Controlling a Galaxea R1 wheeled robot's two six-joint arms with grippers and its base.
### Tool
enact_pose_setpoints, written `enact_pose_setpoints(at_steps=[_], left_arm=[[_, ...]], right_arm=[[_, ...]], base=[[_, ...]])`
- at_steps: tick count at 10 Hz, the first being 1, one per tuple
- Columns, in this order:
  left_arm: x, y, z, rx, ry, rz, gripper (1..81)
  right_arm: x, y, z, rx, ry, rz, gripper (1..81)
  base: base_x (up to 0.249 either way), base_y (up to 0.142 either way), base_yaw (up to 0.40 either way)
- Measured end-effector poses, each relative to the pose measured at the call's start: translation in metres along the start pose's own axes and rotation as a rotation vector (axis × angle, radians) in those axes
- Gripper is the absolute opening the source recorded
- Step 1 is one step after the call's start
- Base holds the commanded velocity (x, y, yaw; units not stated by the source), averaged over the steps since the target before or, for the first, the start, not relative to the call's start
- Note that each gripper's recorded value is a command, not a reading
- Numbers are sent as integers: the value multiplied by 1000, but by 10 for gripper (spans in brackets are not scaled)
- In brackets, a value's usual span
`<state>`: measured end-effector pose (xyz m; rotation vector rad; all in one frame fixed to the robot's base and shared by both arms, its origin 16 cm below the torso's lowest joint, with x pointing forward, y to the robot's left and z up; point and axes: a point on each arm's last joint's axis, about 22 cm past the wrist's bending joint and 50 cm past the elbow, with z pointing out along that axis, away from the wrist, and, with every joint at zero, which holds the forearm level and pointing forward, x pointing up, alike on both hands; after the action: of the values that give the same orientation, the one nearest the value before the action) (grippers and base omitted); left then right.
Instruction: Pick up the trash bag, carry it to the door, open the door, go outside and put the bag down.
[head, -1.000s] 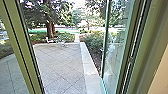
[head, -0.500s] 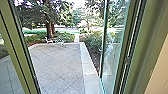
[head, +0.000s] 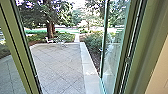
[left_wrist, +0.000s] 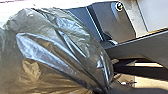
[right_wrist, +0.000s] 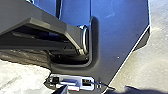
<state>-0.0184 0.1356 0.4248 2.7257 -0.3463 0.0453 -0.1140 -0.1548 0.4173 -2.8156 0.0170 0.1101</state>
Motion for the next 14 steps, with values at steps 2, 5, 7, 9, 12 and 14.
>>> enact_pose_setpoints(at_steps=[2, 5, 7, 9, 12, 14], left_arm=[[0, -1, 0, 1, 0, -1, 10], [-8, 1, 0, 0, -6, -3, 10], [0, -2, -1, 3, 2, -1, 10], [4, -4, -1, 6, 9, 1, 10], [0, -3, -1, 4, 3, -1, 10], [-1, -2, -1, 4, 2, -2, 10]], right_arm=[[0, 2, 0, -3, 0, 1, 811], [-9, 0, 1, 0, -7, 3, 811], [-7, -1, 0, 1, -9, 2, 811], [5, 0, 0, 0, 11, -3, 811], [0, -1, 0, 1, 2, -2, 811], [0, -1, 0, 2, 2, -2, 811]], base=[[0, 0, 0], [79, 0, 0], [100, 0, 0], [100, 0, 0], [101, 0, 0], [110, 0, 0]])
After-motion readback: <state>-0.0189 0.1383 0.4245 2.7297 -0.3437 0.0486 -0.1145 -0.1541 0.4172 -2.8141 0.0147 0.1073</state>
